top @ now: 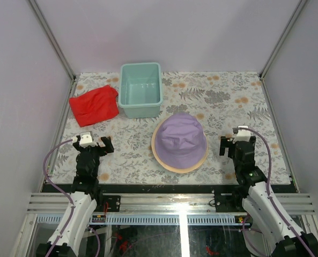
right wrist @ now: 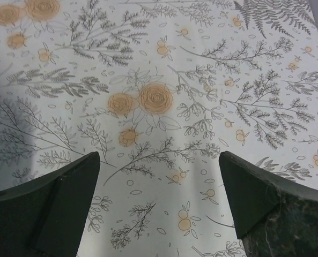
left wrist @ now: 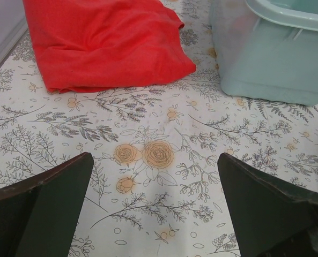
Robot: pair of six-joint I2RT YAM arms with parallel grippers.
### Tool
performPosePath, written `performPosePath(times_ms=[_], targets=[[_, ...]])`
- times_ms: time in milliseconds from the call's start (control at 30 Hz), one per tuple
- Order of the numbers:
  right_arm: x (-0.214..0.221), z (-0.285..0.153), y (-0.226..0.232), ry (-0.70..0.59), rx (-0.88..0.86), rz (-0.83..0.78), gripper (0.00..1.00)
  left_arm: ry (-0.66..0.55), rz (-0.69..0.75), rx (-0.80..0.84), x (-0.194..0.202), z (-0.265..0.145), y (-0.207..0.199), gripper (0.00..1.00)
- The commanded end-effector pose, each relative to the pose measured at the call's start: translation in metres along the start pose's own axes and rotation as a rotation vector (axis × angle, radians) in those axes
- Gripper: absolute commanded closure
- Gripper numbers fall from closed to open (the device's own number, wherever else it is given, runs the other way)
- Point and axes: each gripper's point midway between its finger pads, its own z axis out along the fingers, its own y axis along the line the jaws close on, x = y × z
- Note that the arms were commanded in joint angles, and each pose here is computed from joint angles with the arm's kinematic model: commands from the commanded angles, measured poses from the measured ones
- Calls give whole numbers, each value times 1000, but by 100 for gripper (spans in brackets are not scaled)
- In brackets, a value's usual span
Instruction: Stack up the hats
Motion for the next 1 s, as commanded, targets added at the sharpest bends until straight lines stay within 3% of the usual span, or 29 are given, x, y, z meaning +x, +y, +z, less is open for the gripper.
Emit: performPosePath(times_ms=[0, 300, 467, 567, 800, 967], targets=[[-4, 6, 5, -153, -27, -11, 1, -4, 7, -16, 19, -1, 7, 0], [16, 4, -2, -330, 4, 59, 1, -2, 7, -17, 19, -1, 7, 0], [23, 5, -28, -283, 163, 133, 1, -4, 8, -14, 19, -1, 6, 0], [26, 8, -24, -236, 144, 106, 1, -3, 8, -15, 19, -1, 6, 0], [17, 1, -13, -321, 63, 102, 1, -3, 8, -16, 19, -1, 7, 0], [18, 3, -15, -300, 80, 102, 1, -2, 9, -15, 19, -1, 6, 0]])
